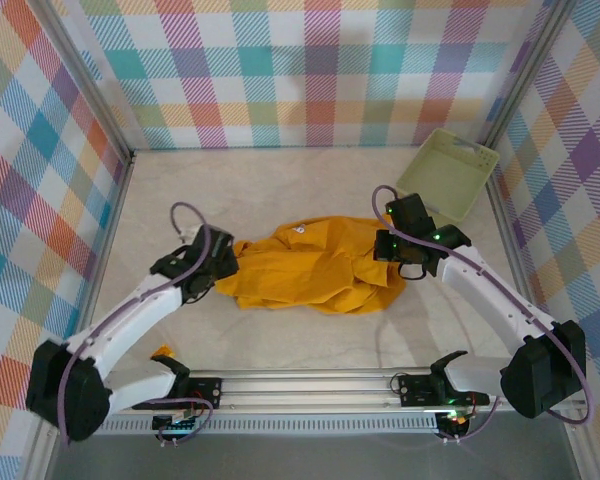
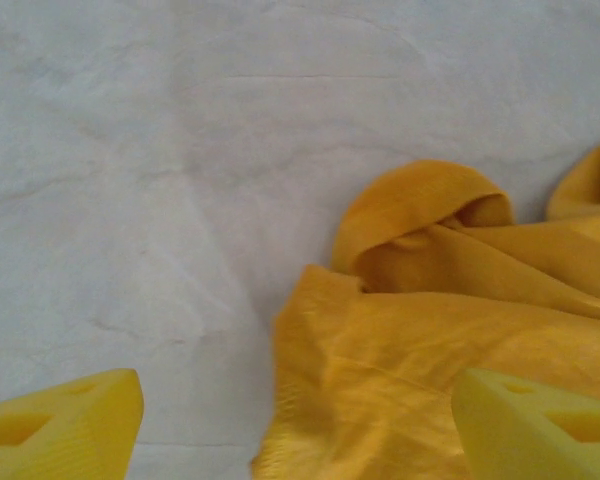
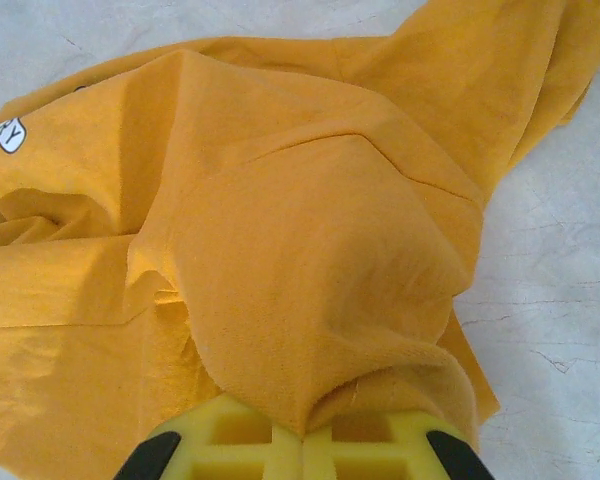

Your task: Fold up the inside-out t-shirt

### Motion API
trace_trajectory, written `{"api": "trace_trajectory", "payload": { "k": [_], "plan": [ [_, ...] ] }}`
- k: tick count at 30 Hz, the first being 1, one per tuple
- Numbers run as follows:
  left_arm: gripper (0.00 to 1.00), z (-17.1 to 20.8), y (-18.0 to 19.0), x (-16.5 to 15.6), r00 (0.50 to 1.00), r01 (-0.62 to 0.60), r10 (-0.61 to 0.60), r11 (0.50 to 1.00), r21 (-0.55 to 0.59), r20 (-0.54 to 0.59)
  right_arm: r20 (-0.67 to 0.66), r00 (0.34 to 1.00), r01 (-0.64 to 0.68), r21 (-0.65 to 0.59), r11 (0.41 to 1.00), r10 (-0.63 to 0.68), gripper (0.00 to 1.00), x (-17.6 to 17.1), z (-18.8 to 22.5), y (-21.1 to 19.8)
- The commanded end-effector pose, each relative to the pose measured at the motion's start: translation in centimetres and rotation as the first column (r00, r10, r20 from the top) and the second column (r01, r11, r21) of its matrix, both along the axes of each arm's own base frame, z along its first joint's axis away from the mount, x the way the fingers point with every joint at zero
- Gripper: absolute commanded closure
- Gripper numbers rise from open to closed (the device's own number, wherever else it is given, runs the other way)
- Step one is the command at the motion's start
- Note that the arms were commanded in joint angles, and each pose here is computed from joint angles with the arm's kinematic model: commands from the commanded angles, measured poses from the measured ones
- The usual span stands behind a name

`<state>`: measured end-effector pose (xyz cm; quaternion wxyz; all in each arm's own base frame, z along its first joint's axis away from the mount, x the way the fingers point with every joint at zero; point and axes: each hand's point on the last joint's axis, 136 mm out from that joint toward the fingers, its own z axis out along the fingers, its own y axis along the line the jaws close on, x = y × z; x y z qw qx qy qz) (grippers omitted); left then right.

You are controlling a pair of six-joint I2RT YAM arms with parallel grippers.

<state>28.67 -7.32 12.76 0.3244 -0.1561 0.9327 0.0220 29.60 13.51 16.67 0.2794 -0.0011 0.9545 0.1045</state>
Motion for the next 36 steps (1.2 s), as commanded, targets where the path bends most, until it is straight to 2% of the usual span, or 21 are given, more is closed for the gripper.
{"api": "trace_trajectory", "payload": {
  "k": [1, 6, 11, 18, 25, 28, 31, 33, 34, 36],
  "plan": [
    [0.19, -1.8, 1.3, -0.2, 0.992, 0.002, 0.022, 0.982, 0.188, -0.123, 0.054, 0.999, 0.001, 0.022, 1.000, -0.002, 1.00, 0.5, 1.5, 0.1],
    [0.18, -4.7, 1.1, 0.0, 0.967, 0.030, 0.037, 0.966, 0.257, -0.252, 0.066, 0.998, 0.011, 0.005, 1.000, -0.011, 1.00, 0.5, 1.8, -0.3],
    [0.32, -5.9, 2.4, -0.2, 0.958, -0.018, 0.092, 0.964, 0.264, -0.271, 0.071, 0.997, 0.026, -0.011, 1.000, -0.025, 1.00, 0.6, 1.8, -0.7],
    [0.57, -6.4, 3.9, -0.1, 0.953, -0.079, 0.137, 0.973, 0.216, -0.270, 0.072, 0.997, 0.028, -0.015, 0.999, -0.027, 1.00, 0.7, 1.7, -0.8],
    [0.67, -7.6, 2.5, 0.3, 0.953, -0.048, 0.085, 0.990, 0.132, -0.291, 0.077, 0.997, 0.026, -0.012, 1.000, -0.025, 1.00, 0.7, 1.9, -0.8],
    [0.76, -7.8, 2.1, 0.5, 0.955, -0.046, 0.070, 0.995, 0.088, -0.288, 0.077, 0.997, 0.026, -0.014, 1.000, -0.025, 1.00, 0.7, 1.9, -0.9],
    [0.88, -7.4, 1.5, 0.8, 0.965, -0.045, 0.046, 0.999, 0.011, -0.258, 0.081, 0.996, 0.030, -0.028, 0.999, -0.028, 1.00, 0.7, 2.0, -1.1],
    [0.96, -6.5, 0.6, 1.2, 0.978, -0.032, 0.007, 0.993, -0.117, -0.207, 0.090, 0.995, 0.037, -0.048, 0.998, -0.032, 1.00, 0.8, 2.6, -1.5],
    [1.00, -5.6, 0.3, 1.6, 0.987, -0.022, -0.009, 0.981, -0.191, -0.161, 0.100, 0.994, 0.047, -0.056, 0.997, -0.041, 1.00, 0.9, 3.1, -1.9],
    [1.00, -2.1, -0.2, 2.6, 0.999, 0.025, -0.031, 0.938, -0.346, -0.011, 0.132, 0.989, 0.080, -0.054, 0.995, -0.072, 1.00, 1.2, 4.9, -3.2]
  ]
}}
